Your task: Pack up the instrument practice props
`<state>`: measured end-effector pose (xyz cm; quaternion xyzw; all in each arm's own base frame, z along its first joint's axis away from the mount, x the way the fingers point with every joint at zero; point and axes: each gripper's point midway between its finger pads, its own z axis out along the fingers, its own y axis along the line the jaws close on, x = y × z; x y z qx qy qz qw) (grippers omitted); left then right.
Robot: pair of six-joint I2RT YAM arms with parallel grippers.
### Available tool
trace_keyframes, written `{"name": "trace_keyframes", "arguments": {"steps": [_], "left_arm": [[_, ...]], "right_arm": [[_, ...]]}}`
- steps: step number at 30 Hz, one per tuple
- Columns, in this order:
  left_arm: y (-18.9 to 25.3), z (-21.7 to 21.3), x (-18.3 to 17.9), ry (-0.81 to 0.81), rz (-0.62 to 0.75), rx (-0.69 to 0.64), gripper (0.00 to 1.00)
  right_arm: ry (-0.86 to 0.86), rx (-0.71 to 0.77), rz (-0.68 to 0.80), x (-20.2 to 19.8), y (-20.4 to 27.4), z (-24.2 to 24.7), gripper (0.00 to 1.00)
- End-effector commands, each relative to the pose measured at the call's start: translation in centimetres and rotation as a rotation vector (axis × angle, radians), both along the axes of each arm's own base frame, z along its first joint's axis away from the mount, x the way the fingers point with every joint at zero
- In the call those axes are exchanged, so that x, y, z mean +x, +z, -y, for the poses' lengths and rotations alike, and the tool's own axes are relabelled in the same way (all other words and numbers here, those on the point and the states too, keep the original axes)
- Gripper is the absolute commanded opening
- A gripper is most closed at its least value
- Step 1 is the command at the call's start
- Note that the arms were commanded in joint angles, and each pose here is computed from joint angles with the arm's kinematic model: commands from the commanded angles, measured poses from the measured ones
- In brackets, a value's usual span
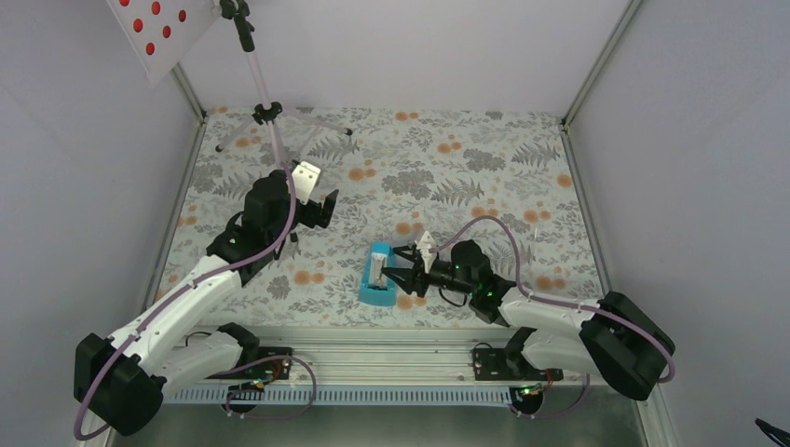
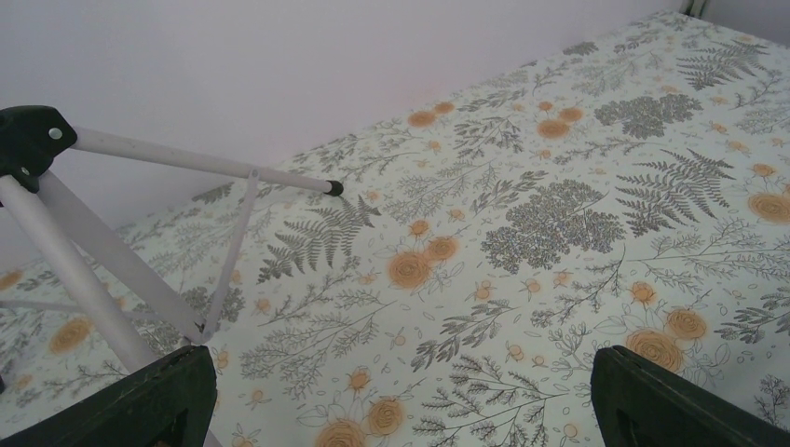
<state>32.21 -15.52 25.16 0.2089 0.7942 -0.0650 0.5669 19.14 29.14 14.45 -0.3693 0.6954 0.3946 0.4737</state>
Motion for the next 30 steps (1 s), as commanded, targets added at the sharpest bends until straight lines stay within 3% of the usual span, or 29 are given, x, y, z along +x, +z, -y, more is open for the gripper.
{"name": "trace_keyframes", "arguments": {"steps": [1, 22, 26, 30], "left_arm": [[1.9, -0.2, 0.3, 0.015, 0.037, -0.021, 1.0], [1.8, -0.2, 0.3, 0.012, 0.036, -0.019, 1.0], [1.8, -0.2, 0.3, 0.013, 0.035, -0.02, 1.0], [1.8, -0.2, 0.3, 0.013, 0.034, -0.02, 1.0]], "right_arm": [[-0.038, -0.017, -0.027, 0.9, -0.1, -0.3, 0.59], [-0.083, -0.04, -0.083, 2.2, 0.1, -0.9, 0.7], [-0.082, -0.044, -0.089, 2.2, 0.1, -0.9, 0.77], [-0.062, -0.034, -0.082, 1.8, 0.5, -1.0, 0.92]]}}
